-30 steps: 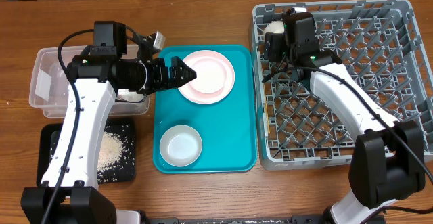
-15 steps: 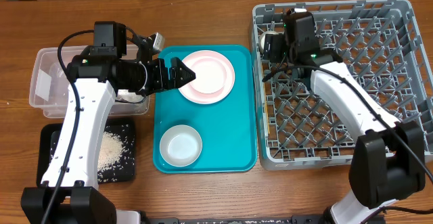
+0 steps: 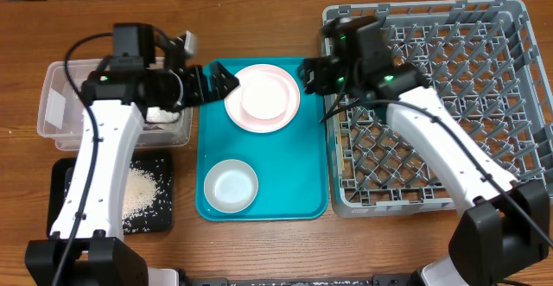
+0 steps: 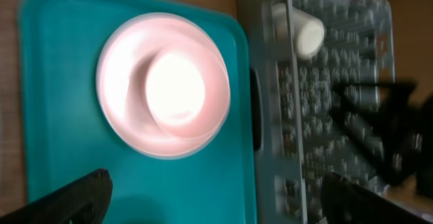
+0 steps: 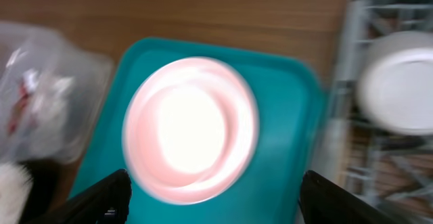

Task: Sort waste into correct bins and load items into the dishwasher
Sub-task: 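Move the right gripper to the pink bowl and grasp its rim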

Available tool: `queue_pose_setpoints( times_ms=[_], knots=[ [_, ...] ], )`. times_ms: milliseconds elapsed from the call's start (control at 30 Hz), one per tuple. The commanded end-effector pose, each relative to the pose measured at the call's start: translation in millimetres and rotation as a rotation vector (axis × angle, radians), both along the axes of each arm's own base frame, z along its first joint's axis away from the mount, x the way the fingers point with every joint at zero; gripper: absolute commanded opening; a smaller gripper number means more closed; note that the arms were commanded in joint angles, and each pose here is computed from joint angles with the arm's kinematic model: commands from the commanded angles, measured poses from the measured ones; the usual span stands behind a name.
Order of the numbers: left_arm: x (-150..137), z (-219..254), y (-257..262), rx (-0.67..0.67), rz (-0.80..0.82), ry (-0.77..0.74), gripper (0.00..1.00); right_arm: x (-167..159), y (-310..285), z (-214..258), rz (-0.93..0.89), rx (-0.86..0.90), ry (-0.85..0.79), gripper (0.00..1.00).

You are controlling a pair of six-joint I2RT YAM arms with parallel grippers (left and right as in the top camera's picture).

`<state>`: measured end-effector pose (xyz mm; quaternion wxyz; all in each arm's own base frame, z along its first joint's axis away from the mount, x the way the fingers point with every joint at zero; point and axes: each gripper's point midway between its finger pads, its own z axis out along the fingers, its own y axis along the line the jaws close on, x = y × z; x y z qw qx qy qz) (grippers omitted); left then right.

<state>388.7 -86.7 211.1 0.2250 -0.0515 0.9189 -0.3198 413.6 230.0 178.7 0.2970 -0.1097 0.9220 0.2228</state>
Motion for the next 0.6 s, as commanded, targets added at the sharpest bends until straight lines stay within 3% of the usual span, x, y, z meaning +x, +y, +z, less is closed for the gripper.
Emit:
queue_pose_setpoints(
  times_ms=[0,300,567],
  knots=[
    [23,14,32,-0.026,0.141,-0.049,1.0,-22,38,0,0.114,0.039,0.021,0.83],
    [40,21,74,0.013,0.244,-0.123,1.0,-44,94,-50,0.218,-0.036,0.058,0.84],
    [42,14,89,0.094,0.305,-0.118,1.0,-39,140,-93,0.314,-0.032,-0.008,0.82]
  ],
)
